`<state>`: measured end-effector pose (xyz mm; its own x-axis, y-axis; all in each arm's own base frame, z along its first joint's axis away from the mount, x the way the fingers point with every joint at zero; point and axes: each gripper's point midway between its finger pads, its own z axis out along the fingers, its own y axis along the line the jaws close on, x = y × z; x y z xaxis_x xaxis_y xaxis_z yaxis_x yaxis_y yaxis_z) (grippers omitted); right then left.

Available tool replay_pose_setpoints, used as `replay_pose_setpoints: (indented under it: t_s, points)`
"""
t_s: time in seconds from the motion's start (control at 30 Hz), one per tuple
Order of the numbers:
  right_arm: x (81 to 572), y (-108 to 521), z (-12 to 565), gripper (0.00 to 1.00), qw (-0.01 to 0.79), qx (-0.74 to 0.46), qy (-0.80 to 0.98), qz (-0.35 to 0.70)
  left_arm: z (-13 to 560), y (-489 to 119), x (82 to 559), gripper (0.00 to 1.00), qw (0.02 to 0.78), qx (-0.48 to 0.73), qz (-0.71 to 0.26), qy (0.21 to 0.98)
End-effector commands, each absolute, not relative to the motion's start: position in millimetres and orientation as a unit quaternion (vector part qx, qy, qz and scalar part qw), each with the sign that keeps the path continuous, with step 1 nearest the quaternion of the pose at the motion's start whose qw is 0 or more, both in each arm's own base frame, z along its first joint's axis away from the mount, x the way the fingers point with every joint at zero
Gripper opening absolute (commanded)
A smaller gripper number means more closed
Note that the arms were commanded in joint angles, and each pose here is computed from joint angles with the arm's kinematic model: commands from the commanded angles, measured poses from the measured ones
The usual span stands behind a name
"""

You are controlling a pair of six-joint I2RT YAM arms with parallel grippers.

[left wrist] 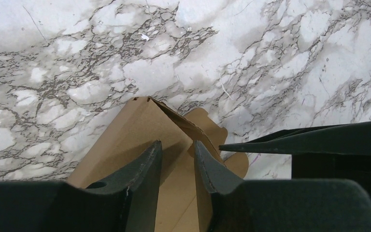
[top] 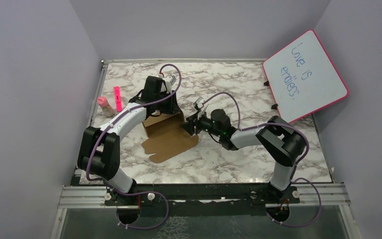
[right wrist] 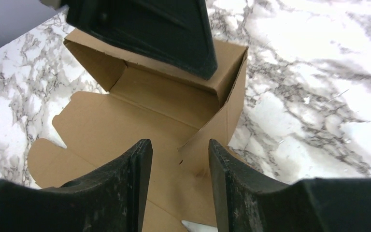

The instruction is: Fold the paper box

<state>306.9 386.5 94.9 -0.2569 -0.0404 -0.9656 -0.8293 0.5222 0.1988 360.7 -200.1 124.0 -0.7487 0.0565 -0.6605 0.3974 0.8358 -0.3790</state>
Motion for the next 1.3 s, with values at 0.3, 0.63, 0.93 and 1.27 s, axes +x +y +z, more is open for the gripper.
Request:
replay_pose_setpoints:
  t_s: [0.3, 0.63, 0.93, 1.27]
  points:
    - [342, 349, 137, 0.55, 0.564, -0.363, 0.667, 0.324, 121, -196, 360, 0.32, 0.326, 0.130, -0.238, 0.905]
    - [358, 353, 98, 0.55, 0.511, -0.428, 0.674, 0.318, 123, -197, 360, 0.32, 0.327, 0.132, -0.243, 0.904]
    - [354, 379, 86, 0.65, 0.496, -0.470, 0.631, 0.367, 123, -199, 359, 0.32, 0.324, 0.132, -0.248, 0.903]
    - [359, 393, 78, 0.67, 0.487, -0.468, 0.625, 0.390, 121, -203, 358, 0.32, 0.315, 0.132, -0.258, 0.904]
